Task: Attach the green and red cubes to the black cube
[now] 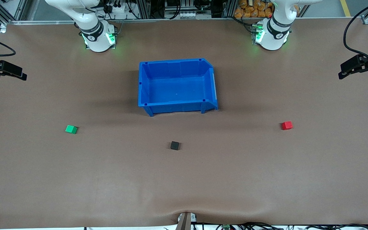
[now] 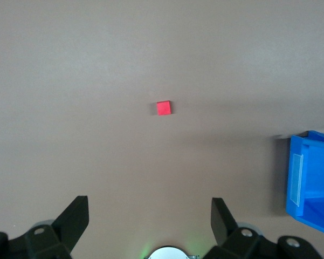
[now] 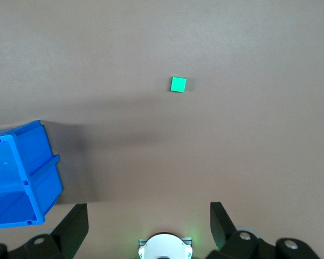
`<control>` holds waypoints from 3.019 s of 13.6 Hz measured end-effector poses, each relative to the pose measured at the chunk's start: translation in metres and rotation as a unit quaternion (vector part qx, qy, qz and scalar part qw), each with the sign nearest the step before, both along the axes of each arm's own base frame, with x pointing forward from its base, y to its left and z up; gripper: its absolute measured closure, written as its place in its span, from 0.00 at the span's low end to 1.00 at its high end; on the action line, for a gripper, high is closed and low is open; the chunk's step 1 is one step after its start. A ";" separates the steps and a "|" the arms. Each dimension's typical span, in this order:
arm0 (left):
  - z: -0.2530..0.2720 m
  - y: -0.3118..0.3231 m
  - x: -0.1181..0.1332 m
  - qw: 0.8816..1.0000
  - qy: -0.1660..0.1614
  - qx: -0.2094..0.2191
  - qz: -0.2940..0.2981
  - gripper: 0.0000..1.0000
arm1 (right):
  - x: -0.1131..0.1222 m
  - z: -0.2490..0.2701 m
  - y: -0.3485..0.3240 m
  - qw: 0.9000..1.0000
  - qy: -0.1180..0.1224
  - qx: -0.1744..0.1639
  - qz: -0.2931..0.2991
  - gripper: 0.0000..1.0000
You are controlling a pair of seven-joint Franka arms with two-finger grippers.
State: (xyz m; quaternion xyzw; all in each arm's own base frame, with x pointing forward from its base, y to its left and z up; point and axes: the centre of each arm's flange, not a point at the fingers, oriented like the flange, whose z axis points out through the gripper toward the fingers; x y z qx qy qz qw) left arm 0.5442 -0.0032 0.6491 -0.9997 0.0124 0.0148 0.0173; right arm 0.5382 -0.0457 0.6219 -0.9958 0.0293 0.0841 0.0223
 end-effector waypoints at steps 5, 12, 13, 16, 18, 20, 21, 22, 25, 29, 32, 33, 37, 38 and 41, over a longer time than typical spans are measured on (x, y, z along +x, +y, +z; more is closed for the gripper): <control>0.000 0.000 0.000 1.000 0.000 0.000 0.000 0.00 | 0.000 0.000 0.000 1.000 0.000 0.000 0.000 0.00; -0.004 0.000 0.002 1.000 0.004 0.000 0.000 0.00 | 0.000 0.000 0.000 1.000 0.000 0.000 0.000 0.00; -0.006 0.000 0.003 1.000 0.006 0.000 0.000 0.00 | 0.000 0.000 0.000 1.000 0.000 0.000 0.000 0.00; -0.013 0.000 0.007 1.000 0.012 0.000 -0.003 0.00 | 0.000 0.000 0.000 1.000 0.000 0.000 0.000 0.00; -0.017 0.002 0.010 1.000 0.016 0.000 -0.002 0.00 | 0.000 0.000 0.000 1.000 0.000 0.000 0.000 0.00; -0.020 0.001 0.011 1.000 0.018 0.000 -0.003 0.00 | 0.000 0.000 0.000 1.000 0.000 0.000 0.000 0.00; -0.020 0.001 0.011 1.000 0.019 0.000 -0.003 0.00 | 0.000 0.000 0.000 1.000 0.000 0.000 0.000 0.00; -0.021 0.000 0.012 1.000 0.020 0.000 -0.003 0.00 | 0.000 -0.001 0.000 1.000 0.001 0.000 0.000 0.00; -0.034 0.002 0.018 1.000 0.031 0.001 -0.001 0.00 | 0.003 -0.006 0.001 1.000 0.006 0.001 0.001 0.00; -0.067 0.002 0.040 0.999 0.041 0.001 -0.001 0.00 | 0.004 -0.007 0.001 1.000 0.007 0.001 0.001 0.00; -0.098 0.004 0.058 0.999 0.050 0.002 0.012 0.00 | 0.004 -0.007 0.001 1.000 0.006 0.001 0.001 0.00; -0.110 0.004 0.064 0.998 0.055 0.001 0.032 0.00 | 0.004 -0.007 0.000 1.000 0.006 0.001 0.000 0.00; -0.163 0.000 0.083 0.986 0.082 -0.010 0.147 0.00 | 0.004 -0.007 0.000 1.000 0.006 0.001 0.000 0.00; -0.178 -0.001 0.088 0.978 0.091 -0.007 0.189 0.00 | 0.004 -0.007 0.000 1.000 0.006 0.001 0.000 0.00; -0.218 -0.003 0.099 0.945 0.109 0.009 0.309 0.00 | 0.004 -0.007 0.000 1.000 0.006 0.001 0.000 0.00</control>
